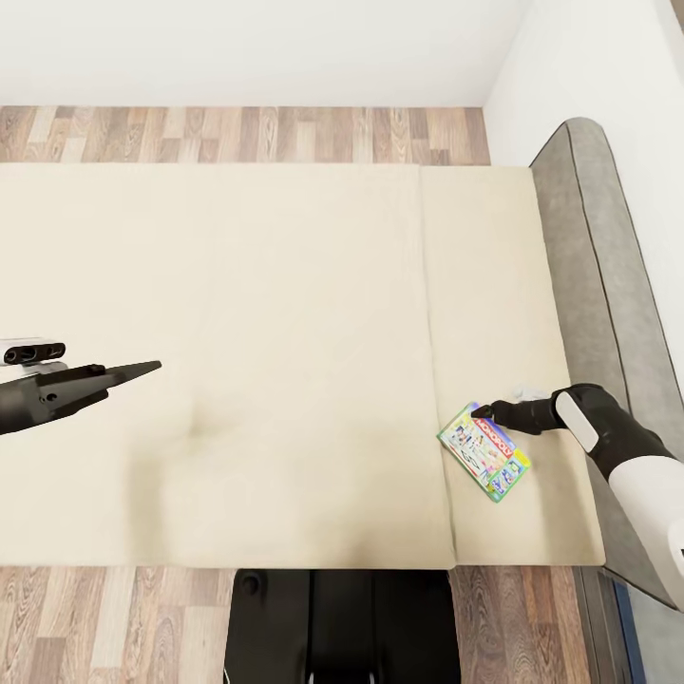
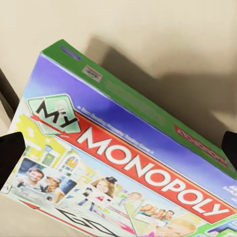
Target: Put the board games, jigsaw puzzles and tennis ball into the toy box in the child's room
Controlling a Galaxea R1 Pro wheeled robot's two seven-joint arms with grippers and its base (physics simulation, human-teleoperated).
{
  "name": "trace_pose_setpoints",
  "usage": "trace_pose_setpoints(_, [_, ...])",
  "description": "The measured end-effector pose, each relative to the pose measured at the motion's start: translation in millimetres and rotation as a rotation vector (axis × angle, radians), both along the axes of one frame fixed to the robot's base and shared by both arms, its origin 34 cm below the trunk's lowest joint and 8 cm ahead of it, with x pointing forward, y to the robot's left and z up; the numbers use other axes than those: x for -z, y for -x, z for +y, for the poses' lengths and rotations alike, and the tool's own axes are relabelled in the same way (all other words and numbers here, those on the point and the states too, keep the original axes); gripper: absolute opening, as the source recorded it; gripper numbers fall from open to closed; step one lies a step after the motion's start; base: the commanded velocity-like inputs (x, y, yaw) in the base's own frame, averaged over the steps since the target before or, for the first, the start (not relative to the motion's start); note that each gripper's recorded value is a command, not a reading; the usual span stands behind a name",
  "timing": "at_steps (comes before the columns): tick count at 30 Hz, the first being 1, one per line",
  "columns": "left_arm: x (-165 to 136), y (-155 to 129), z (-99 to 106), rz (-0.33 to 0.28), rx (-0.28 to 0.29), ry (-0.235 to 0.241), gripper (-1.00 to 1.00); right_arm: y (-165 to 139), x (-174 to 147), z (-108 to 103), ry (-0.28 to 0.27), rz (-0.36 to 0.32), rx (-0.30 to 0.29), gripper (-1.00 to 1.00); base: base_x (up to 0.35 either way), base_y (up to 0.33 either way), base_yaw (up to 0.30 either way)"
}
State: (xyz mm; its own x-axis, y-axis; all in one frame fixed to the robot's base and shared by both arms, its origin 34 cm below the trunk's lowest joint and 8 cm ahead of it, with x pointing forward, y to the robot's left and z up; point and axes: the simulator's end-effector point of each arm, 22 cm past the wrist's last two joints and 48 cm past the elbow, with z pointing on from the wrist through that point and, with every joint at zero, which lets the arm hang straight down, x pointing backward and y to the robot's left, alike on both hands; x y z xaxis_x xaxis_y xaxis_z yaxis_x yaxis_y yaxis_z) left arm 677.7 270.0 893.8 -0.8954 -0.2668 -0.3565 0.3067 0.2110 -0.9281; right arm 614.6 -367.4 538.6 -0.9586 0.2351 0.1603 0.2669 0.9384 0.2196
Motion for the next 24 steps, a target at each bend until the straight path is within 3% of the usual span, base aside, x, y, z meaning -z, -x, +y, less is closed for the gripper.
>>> trace_pose_setpoints(24, [7.4,1.5,0.0,0.013,0.000,0.000,1.00,5.9,6.6,-1.4,0.003,0.011,-0.001,1.00,0.000,0.000,0.000])
